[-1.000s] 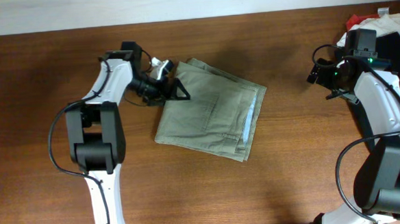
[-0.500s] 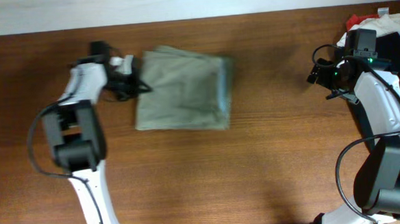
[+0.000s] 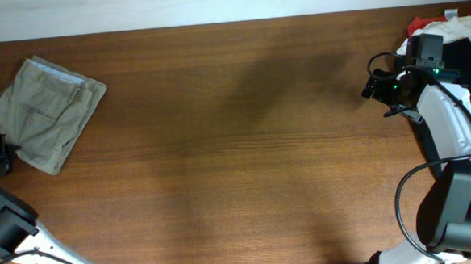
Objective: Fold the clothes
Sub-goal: 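Carry the folded shorts with the left gripper to the back-left corner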
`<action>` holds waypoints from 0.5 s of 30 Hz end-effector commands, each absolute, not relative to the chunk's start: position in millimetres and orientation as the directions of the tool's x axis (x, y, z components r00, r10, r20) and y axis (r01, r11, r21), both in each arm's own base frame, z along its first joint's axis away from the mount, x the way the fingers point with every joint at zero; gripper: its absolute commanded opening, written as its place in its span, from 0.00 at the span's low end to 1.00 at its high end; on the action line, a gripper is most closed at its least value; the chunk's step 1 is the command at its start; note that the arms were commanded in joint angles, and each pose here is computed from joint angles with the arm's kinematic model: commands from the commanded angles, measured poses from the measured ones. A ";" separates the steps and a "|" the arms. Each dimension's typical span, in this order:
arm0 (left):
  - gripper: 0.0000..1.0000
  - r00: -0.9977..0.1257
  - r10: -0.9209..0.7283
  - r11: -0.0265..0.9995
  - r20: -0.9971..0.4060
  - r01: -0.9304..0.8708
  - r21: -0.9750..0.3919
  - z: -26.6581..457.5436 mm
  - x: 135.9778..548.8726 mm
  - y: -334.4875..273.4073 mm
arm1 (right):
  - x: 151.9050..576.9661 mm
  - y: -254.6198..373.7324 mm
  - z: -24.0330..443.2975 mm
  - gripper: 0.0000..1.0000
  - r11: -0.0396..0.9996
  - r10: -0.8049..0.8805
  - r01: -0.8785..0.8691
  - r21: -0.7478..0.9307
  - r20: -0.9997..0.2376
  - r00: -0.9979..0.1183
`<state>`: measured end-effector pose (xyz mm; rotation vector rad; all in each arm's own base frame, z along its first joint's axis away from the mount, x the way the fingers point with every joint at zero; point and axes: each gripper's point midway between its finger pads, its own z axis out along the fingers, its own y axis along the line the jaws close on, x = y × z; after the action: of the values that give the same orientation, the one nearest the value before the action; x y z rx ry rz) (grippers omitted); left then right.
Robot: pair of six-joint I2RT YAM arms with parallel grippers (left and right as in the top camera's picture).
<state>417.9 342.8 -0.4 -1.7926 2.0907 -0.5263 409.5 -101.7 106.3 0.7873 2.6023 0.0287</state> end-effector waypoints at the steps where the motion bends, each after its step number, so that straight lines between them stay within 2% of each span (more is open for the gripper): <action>1: 0.05 -0.160 -0.983 0.115 0.084 -0.912 -0.394 -55.7 445.9 278.2 | 411.6 -104.2 115.4 0.99 0.835 0.538 0.533 0.138 -0.409 -0.737; 6: 0.08 -0.289 -0.956 0.242 0.049 -0.872 -0.426 -94.8 492.5 223.5 | 411.6 -104.1 115.4 0.99 0.835 0.538 0.532 0.139 -0.409 -0.737; 10: 0.11 -0.314 -0.948 0.255 0.052 -0.845 -0.470 -93.2 509.4 206.2 | 411.6 -104.2 115.4 0.99 0.835 0.538 0.533 0.138 -0.409 -0.737; 12: 0.35 -0.324 -0.943 0.251 0.077 -0.843 -0.475 -92.5 508.5 200.3 | 411.6 -104.2 115.4 0.99 0.835 0.538 0.533 0.139 -0.409 -0.737; 14: 0.45 -0.341 -0.934 0.246 0.109 -0.832 -0.497 -90.0 507.7 195.6 | 411.6 -104.2 115.4 0.99 0.835 0.538 0.533 0.138 -0.409 -0.737; 15: 0.47 -0.339 -0.932 0.235 0.131 -0.837 -0.494 -89.5 504.1 193.9 | 411.6 -104.2 115.4 0.99 0.835 0.538 0.533 0.138 -0.409 -0.737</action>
<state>548.5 234.9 7.1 -1.4830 2.1254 -0.6839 409.5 -101.7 106.3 0.7868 2.6025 0.0286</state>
